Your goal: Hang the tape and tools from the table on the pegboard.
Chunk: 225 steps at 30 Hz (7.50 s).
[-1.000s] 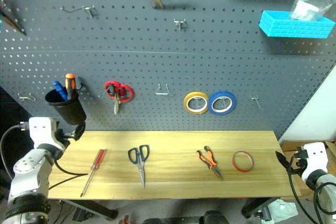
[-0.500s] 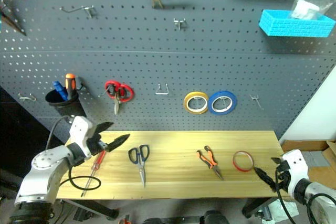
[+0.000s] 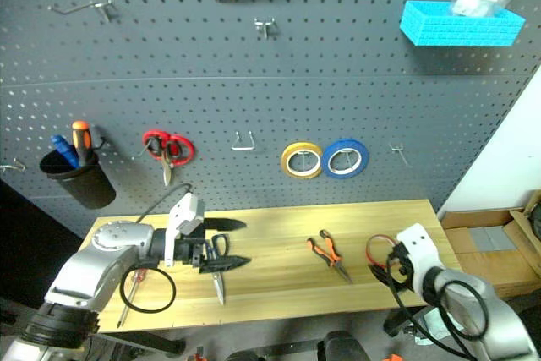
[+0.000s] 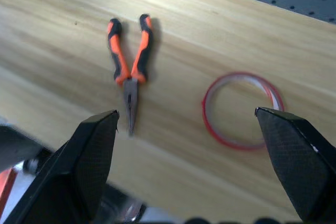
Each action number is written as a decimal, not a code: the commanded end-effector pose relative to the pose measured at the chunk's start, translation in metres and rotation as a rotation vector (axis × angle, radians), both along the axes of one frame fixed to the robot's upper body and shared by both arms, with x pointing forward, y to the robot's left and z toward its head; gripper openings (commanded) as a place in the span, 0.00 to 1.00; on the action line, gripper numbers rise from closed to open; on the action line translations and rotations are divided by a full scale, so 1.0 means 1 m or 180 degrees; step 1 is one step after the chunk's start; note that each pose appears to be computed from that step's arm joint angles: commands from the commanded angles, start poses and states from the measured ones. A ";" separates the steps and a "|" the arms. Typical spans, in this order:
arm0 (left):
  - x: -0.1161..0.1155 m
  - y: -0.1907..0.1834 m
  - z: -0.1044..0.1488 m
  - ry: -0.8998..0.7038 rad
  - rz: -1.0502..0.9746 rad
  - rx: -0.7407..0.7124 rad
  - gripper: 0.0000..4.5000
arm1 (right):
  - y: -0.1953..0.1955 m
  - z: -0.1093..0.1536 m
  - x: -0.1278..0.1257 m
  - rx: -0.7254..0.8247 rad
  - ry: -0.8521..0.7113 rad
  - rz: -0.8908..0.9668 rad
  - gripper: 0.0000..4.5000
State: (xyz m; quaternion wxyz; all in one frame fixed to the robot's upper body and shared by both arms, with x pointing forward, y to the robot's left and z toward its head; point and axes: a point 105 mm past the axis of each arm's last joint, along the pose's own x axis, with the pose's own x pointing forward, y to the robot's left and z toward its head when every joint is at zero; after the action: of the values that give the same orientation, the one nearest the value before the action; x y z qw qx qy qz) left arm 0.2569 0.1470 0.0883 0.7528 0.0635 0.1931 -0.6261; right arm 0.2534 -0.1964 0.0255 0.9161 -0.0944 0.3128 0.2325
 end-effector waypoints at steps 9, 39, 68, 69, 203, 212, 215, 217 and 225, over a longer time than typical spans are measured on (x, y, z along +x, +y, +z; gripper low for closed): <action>0.004 -0.024 0.001 -0.0499 -0.0826 0.0185 1.00 | -0.010 -0.031 0.043 -0.0413 0.0261 -0.0268 1.00; 0.050 -0.038 0.004 -0.1477 -0.0568 0.0089 1.00 | 0.001 -0.064 0.048 -0.0783 0.0407 -0.0004 0.04; 0.022 -0.077 0.035 -0.1259 -0.1044 -0.0279 1.00 | -0.005 0.159 0.050 -0.1447 -0.2859 -0.0788 0.01; 0.022 -0.076 0.035 -0.1258 -0.1043 -0.0276 1.00 | -0.007 0.162 0.053 -0.1413 -0.2872 -0.0799 0.01; 0.036 0.056 0.087 -0.1844 0.1427 -0.0729 1.00 | 0.251 0.321 0.057 0.1563 -0.3530 0.0949 0.39; 0.040 0.050 0.091 -0.1875 0.1387 -0.0749 1.00 | 0.267 0.315 0.068 0.1557 -0.3640 0.1094 0.39; 0.041 0.047 0.093 -0.1892 0.1361 -0.0769 1.00 | 0.267 0.313 0.073 0.1530 -0.3697 0.1104 0.39; 0.042 0.045 0.094 -0.1901 0.1343 -0.0776 1.00 | 0.268 0.314 0.074 0.1536 -0.3718 0.1113 0.39; 0.043 0.042 0.098 -0.1942 0.1310 -0.0795 1.00 | 0.278 0.309 0.064 0.1658 -0.3661 0.1166 0.38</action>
State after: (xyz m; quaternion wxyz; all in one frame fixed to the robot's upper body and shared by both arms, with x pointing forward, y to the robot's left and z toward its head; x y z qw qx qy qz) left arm 0.3024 0.1928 0.1726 0.8939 0.1010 -0.0812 -0.4290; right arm 0.3409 0.0694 0.3148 0.8936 -0.0617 -0.2767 0.3480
